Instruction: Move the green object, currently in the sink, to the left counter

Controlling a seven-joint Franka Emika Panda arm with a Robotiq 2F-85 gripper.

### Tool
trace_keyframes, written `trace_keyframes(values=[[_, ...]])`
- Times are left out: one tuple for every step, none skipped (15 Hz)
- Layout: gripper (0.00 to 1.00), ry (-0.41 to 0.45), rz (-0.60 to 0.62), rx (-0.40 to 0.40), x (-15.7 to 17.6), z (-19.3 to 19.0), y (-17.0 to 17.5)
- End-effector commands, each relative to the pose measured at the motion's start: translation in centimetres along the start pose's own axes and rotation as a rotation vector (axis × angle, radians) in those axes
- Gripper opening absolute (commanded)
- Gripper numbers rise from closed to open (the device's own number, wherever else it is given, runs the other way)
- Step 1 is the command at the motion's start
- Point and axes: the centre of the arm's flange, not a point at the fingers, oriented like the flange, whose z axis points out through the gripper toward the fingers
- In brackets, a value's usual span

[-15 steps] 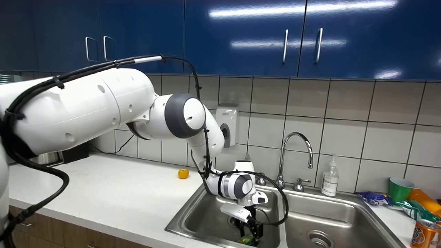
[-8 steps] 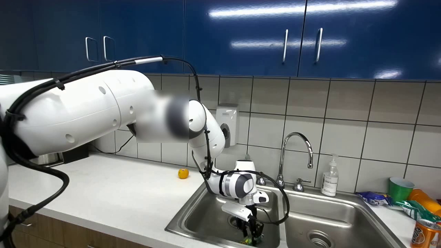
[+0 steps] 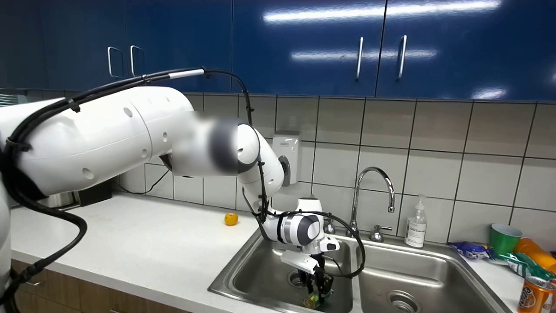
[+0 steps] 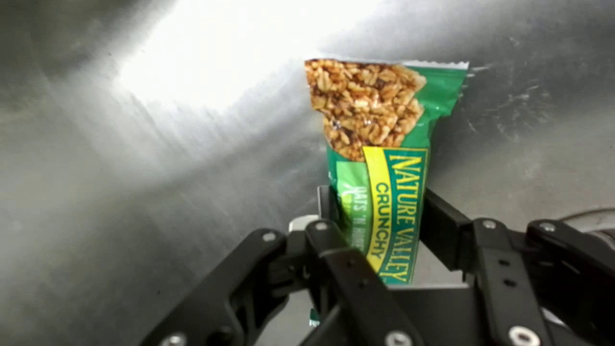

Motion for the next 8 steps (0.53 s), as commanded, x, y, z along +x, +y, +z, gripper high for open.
trace_keyframes(values=[[0.19,0.02,0.009,0.014,-0.1,-3.9,-0.1],[0.19,0.028,0.011,0.015,-0.1,-4.6,-0.1],[0.19,0.037,0.009,0.017,0.0,-5.3,-0.1],[0.19,0.04,0.011,0.017,0.0,-6.0,-0.1],[0.19,0.046,0.012,0.02,0.0,-6.6,0.0],[0.19,0.05,0.011,0.02,-0.1,-7.2,0.0],[0.19,0.053,0.013,0.02,-0.2,-7.8,0.1],[0.19,0.057,0.014,0.02,-0.3,-8.3,0.2]])
